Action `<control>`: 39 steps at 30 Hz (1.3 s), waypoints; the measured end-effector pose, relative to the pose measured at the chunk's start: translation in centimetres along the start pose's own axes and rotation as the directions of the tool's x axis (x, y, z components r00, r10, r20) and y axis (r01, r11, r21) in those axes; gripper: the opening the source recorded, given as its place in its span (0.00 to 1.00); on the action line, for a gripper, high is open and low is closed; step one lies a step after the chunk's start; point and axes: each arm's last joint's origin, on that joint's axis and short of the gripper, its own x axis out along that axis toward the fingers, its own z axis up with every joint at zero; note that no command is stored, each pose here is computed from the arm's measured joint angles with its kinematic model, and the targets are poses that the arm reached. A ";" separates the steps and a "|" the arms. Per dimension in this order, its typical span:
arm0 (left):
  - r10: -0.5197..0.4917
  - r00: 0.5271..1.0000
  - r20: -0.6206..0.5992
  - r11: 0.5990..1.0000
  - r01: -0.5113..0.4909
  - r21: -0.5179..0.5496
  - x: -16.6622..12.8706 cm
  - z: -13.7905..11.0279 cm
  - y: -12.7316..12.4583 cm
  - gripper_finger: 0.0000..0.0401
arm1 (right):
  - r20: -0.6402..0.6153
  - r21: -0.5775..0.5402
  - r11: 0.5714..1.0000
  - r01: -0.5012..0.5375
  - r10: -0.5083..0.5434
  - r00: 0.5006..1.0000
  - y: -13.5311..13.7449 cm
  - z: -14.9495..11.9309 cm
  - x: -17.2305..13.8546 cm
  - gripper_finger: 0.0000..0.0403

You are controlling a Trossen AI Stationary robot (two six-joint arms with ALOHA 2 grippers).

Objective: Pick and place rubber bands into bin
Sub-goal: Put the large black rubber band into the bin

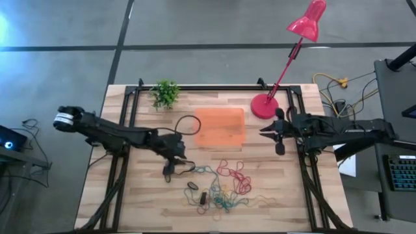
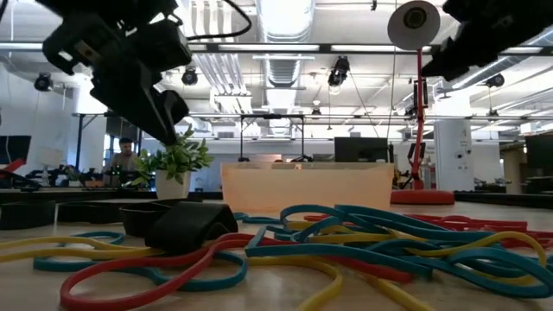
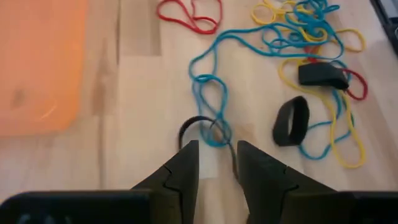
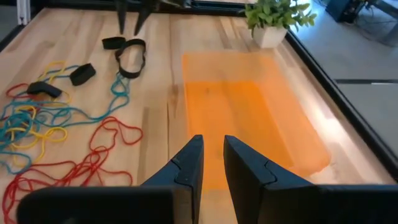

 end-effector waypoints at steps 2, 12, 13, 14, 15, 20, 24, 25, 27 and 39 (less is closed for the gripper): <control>0.009 1.000 -0.014 1.000 -0.009 0.004 0.4 0.5 -0.9 0.23 | 0.020 0.018 1.000 -0.001 0.000 1.000 0.0 -0.8 -0.1 0.13; 0.272 0.943 -0.194 0.958 -0.246 0.146 2.7 -0.3 -1.4 0.23 | 0.124 0.040 0.999 -0.017 0.012 0.992 0.1 -2.5 0.6 0.13; 0.277 0.936 -0.216 0.957 -0.249 0.147 3.1 -0.5 -1.2 0.23 | 0.133 0.045 0.999 -0.021 0.015 0.991 0.1 -2.6 0.8 0.13; 0.281 0.929 -0.240 0.957 -0.252 0.145 3.5 -0.8 -1.1 0.23 | 0.137 0.051 0.998 -0.031 0.023 0.990 0.2 -2.7 0.9 0.13; 0.285 0.922 -0.261 0.956 -0.254 0.145 3.8 -1.0 -1.0 0.23 | 0.139 0.056 0.998 -0.040 0.032 0.990 0.2 -2.8 1.0 0.13; 0.290 0.909 -0.298 0.956 -0.263 0.127 4.8 -1.5 -0.7 0.23 | 0.145 0.069 0.996 -0.059 0.049 0.988 0.3 -2.8 1.0 0.13; 0.285 0.901 -0.326 0.958 -0.266 0.103 5.1 -1.8 -0.2 0.23 | 0.156 0.075 0.995 -0.063 0.051 0.986 0.4 -2.7 1.0 0.13; 0.274 0.903 -0.331 0.962 -0.261 0.085 5.2 -1.8 0.0 0.23 | 0.156 0.075 0.995 -0.063 0.051 0.986 0.4 -2.7 1.0 0.13; 0.252 0.905 -0.342 0.967 -0.247 0.058 5.3 -1.9 0.3 0.23 | 0.155 0.080 0.995 -0.064 0.051 0.987 0.4 -2.7 1.0 0.13; 0.190 0.909 -0.370 0.980 -0.195 0.025 5.5 -2.0 1.2 0.03 | 0.155 0.100 0.993 -0.066 0.050 0.987 0.4 -2.7 1.0 0.13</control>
